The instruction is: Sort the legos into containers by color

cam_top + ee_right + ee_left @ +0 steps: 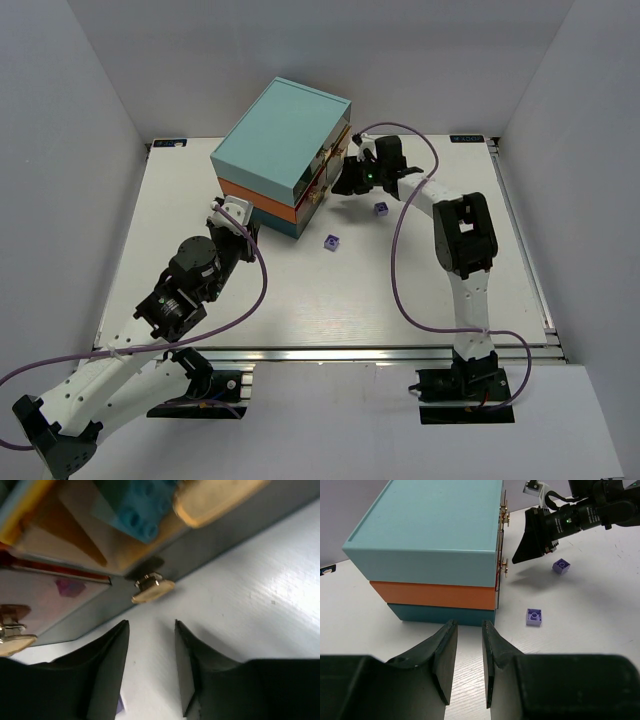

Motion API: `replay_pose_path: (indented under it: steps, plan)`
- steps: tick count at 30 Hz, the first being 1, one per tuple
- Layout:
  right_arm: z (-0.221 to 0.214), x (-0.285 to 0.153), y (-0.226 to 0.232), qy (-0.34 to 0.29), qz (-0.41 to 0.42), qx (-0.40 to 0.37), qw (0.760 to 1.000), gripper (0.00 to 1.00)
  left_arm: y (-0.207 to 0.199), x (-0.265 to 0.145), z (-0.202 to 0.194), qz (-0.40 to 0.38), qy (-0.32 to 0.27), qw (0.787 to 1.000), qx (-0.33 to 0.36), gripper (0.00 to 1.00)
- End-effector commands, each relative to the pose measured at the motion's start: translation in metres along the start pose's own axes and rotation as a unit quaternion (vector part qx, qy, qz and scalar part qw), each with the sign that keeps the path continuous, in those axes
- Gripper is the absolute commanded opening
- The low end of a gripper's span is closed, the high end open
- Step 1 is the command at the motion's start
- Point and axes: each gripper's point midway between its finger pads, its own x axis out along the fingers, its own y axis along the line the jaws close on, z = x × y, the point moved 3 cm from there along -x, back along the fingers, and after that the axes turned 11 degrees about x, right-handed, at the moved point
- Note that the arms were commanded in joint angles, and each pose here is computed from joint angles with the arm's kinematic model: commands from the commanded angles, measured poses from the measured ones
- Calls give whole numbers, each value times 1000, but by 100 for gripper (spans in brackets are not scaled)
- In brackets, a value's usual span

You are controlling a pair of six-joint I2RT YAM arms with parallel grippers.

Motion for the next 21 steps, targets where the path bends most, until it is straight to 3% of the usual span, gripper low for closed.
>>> replay_pose_path:
  steps: [1, 3, 6, 21]
  plan:
    - [19, 8, 17, -14, 48, 2, 999, 50, 4, -1, 2, 9, -9, 1000, -1, 37]
    - [22, 12, 17, -14, 51, 4, 999, 57, 3, 0, 1, 9, -6, 1000, 1, 37]
    - [19, 22, 11, -3, 56, 13, 998, 59, 3, 1, 1, 9, -6, 1000, 1, 37]
    - [15, 42, 2, 11, 60, 43, 997, 60, 5, 2, -1, 13, -2, 1000, 4, 37]
